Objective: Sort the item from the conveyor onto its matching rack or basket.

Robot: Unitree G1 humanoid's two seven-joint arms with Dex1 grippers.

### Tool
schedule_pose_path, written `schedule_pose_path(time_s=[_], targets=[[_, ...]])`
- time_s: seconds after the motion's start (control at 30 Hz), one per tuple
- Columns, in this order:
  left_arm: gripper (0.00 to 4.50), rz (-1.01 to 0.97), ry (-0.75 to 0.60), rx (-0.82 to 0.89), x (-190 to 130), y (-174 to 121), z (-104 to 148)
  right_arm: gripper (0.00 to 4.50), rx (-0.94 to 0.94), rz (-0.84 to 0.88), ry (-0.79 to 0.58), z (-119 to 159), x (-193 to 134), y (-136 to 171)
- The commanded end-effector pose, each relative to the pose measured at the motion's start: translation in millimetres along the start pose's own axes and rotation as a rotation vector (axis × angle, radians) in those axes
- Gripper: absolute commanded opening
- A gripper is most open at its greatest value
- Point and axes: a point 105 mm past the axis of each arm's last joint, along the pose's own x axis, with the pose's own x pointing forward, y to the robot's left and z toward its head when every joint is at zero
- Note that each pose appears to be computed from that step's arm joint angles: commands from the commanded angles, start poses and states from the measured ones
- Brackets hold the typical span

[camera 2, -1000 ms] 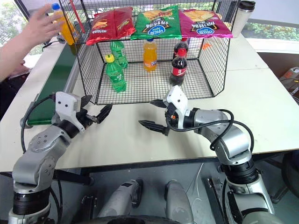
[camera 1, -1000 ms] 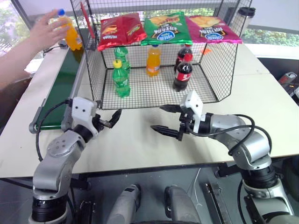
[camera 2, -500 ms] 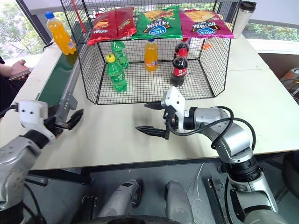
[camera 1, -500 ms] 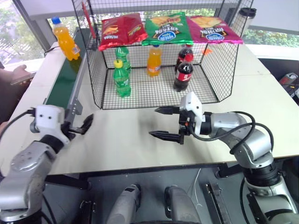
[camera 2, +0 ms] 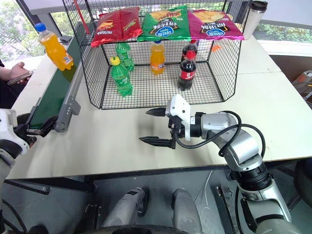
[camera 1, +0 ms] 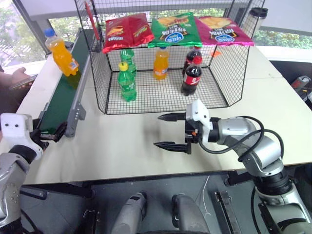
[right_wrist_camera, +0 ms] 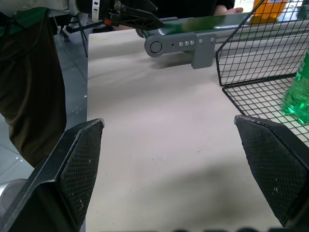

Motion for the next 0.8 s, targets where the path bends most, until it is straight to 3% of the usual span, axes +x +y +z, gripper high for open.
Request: schedule_pose_path(time_s=[0.03, 0.8], targets=[[4.5, 0.044, -0.071, 0.027, 0, 10, 19, 4.47, -0.062, 0.015, -0.028, 12, 1, 3], [4.5, 0.079, -0.099, 0.044, 14, 9, 22, 4.47, -0.058, -0.01, -0.004, -3, -1, 4]])
